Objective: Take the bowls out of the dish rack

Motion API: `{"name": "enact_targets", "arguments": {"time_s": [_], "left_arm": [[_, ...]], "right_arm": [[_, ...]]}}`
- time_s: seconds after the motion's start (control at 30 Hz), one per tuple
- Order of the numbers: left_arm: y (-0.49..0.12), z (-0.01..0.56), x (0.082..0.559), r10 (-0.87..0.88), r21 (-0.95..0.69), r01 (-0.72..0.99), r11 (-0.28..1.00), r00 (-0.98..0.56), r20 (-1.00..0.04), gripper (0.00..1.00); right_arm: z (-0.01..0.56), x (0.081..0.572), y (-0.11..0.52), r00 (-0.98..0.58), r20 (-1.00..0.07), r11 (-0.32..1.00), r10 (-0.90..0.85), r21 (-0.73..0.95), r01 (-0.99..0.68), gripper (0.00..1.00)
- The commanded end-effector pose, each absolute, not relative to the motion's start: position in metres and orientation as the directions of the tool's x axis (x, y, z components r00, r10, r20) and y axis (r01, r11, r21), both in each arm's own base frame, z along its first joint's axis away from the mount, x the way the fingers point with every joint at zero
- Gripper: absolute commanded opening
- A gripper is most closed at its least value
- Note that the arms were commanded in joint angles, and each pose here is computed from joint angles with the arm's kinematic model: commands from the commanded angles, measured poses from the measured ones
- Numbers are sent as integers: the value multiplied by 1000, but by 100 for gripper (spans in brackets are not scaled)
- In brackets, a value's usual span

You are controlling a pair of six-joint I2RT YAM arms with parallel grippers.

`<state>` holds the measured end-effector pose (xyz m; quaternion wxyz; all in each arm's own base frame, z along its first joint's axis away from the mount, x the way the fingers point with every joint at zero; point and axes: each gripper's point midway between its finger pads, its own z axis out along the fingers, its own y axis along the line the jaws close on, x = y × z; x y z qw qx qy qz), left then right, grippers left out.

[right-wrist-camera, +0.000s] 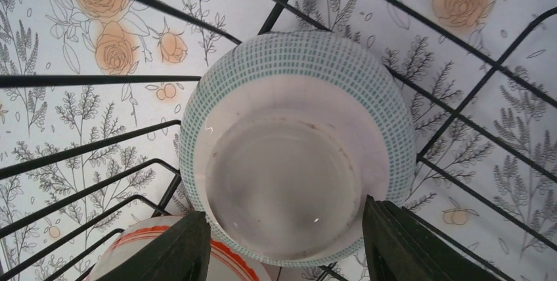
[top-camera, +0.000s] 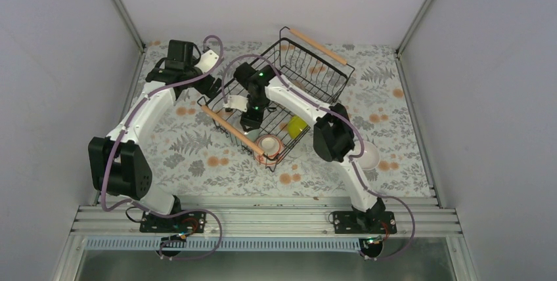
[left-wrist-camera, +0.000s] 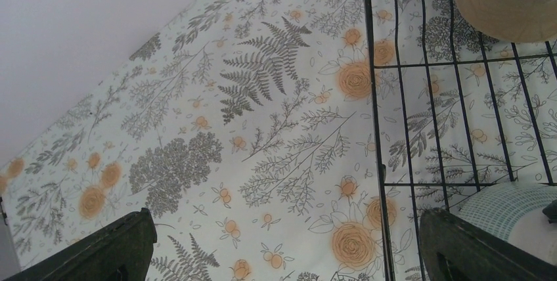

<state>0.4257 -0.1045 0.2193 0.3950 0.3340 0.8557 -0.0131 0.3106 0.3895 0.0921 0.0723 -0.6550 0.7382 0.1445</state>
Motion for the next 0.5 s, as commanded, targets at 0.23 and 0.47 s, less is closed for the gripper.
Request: {"name": "enact_targets", "arguments": {"time_s": [0.23, 0.47], "left_arm": [[-102, 228, 431, 567, 261, 575, 775, -452, -688, 100], [-105, 227, 433, 564, 251, 582, 773, -451, -691, 100]], "right_arm": [[93, 318, 410, -107, -359, 76, -927, 100, -992, 57], [100, 315, 415, -101, -378, 70, -920, 95, -993, 68]]}}
